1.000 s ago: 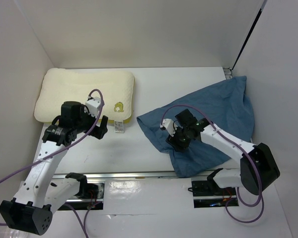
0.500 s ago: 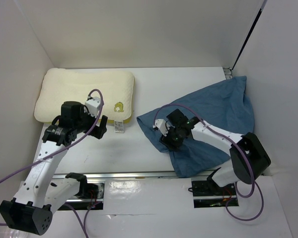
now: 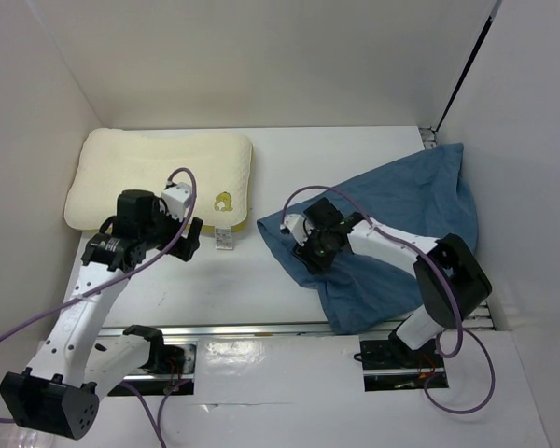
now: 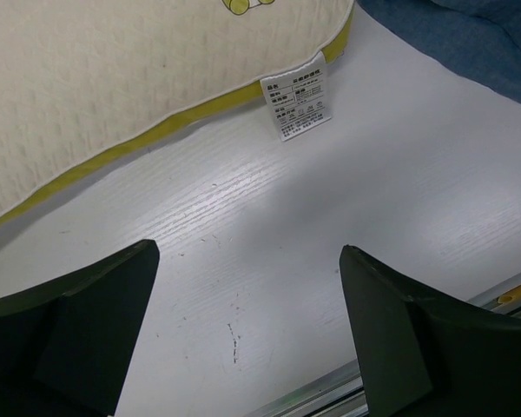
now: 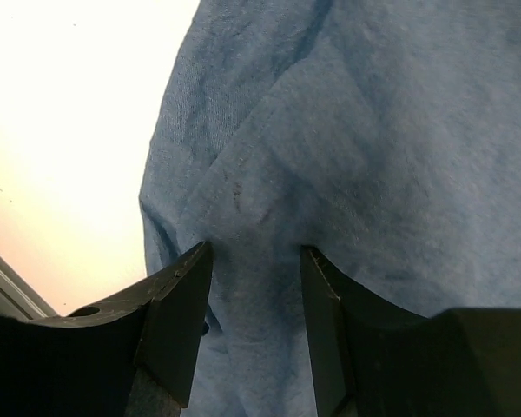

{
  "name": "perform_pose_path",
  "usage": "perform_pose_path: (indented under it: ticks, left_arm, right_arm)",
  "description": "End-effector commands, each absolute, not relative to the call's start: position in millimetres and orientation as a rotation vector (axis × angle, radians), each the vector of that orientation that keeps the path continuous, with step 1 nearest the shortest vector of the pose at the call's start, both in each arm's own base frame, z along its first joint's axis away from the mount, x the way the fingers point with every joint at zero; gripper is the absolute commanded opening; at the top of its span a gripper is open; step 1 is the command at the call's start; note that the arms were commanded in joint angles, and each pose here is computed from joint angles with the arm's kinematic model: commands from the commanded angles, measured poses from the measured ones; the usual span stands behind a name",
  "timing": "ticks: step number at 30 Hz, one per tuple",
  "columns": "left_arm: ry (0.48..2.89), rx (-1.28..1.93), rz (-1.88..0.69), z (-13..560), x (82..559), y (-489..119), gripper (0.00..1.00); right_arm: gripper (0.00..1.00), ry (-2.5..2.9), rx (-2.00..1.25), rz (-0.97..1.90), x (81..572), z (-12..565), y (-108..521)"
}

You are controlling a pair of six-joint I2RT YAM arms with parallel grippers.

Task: Put the pillow into the pillowcase

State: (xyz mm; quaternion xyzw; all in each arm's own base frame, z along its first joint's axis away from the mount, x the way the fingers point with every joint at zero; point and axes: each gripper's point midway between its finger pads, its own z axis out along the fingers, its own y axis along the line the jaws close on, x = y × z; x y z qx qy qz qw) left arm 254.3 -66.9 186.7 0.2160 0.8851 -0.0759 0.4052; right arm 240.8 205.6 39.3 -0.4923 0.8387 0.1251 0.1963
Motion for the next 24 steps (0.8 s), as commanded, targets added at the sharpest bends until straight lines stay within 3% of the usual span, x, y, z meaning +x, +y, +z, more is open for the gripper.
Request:
perform_pose_path:
  ticks: [1, 9, 12, 13, 16, 20, 24]
  left_arm:
    - [2.207, 0.563, -0.159, 188, 262, -65, 1.0]
    - [2.208, 0.564, -0.134, 185, 263, -62, 1.0]
    - [2.208, 0.564, -0.134, 185, 263, -62, 1.0]
    - [2.217, 0.565, -0.135, 182, 262, -61, 1.0]
    - [2.217, 0.565, -0.135, 182, 262, -61, 1.0]
    - [2.21, 0.554, -0.139, 183, 264, -62, 1.0]
    - [2.21, 0.554, -0.139, 183, 264, -62, 1.0]
  right_arm:
    - [0.53, 2.313, -1.399, 0.416, 244, 46, 225]
    - [0.5, 2.25, -1.589, 0.482, 208, 43, 238]
    - [0.38, 2.25, -1.589, 0.482, 208, 43, 238]
    - [0.29, 2.26, -1.591, 0.469, 207, 40, 234]
    - [0.21, 2.254, -1.585, 0.455, 210, 40, 235]
    - [0.03, 2.256, -1.578, 0.419, 213, 38, 231]
    - [0.0, 2.255, -1.564, 0.359, 220, 37, 228]
